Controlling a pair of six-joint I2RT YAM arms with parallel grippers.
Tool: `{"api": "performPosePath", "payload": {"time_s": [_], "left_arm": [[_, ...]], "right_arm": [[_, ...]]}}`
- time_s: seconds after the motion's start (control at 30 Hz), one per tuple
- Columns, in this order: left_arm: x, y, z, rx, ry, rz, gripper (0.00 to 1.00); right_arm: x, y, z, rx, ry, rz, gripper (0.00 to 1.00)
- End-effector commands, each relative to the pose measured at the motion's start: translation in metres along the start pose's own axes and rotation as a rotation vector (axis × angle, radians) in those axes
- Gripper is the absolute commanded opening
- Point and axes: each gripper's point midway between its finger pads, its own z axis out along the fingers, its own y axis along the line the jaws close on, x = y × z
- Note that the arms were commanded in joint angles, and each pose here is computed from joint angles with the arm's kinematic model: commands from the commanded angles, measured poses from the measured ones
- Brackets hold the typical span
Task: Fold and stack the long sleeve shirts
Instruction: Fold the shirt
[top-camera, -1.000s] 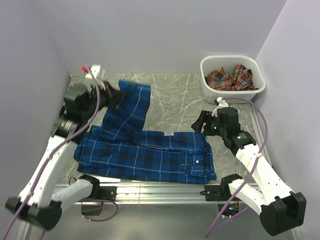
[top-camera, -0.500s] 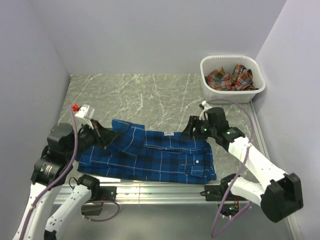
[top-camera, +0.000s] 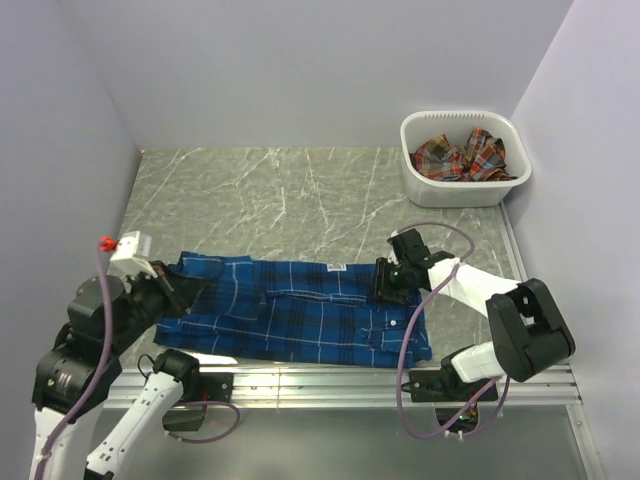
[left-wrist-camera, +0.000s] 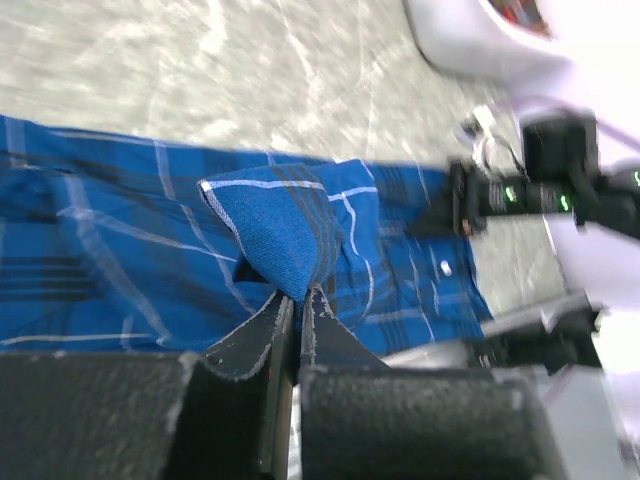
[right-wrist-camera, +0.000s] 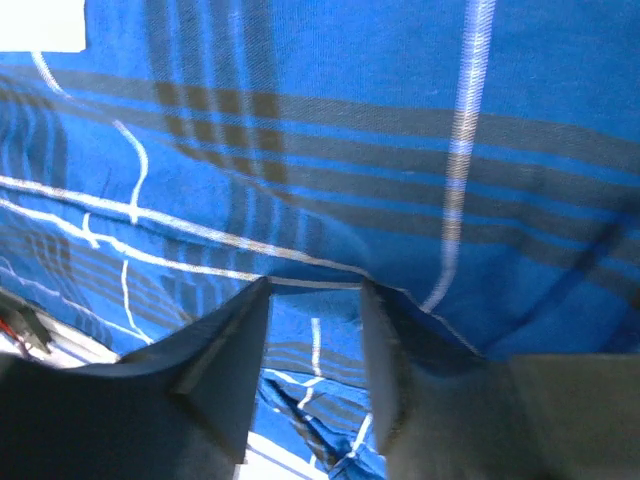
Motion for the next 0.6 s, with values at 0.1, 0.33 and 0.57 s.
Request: {"api": "performPosePath", "payload": {"time_s": [0.1, 0.33, 0.57], "left_arm": [[-0.054, 0.025, -0.044, -0.21, -0.267, -0.072, 0.06], [-0.067, -0.01, -0.061, -0.024, -0.332, 0.002, 0.15], [-0.03, -0.013, -0.014, 0.034, -0.112, 0.036, 0.17]], "right_arm": [[0.01, -0.015, 0.011, 0.089, 0.046, 0.016, 0.38], [0.001, -0.007, -0.003, 0.118, 0.009, -0.041, 0.4], [-0.052, 0.041, -0.055, 0.007, -0.215, -0.109, 0.47]]}}
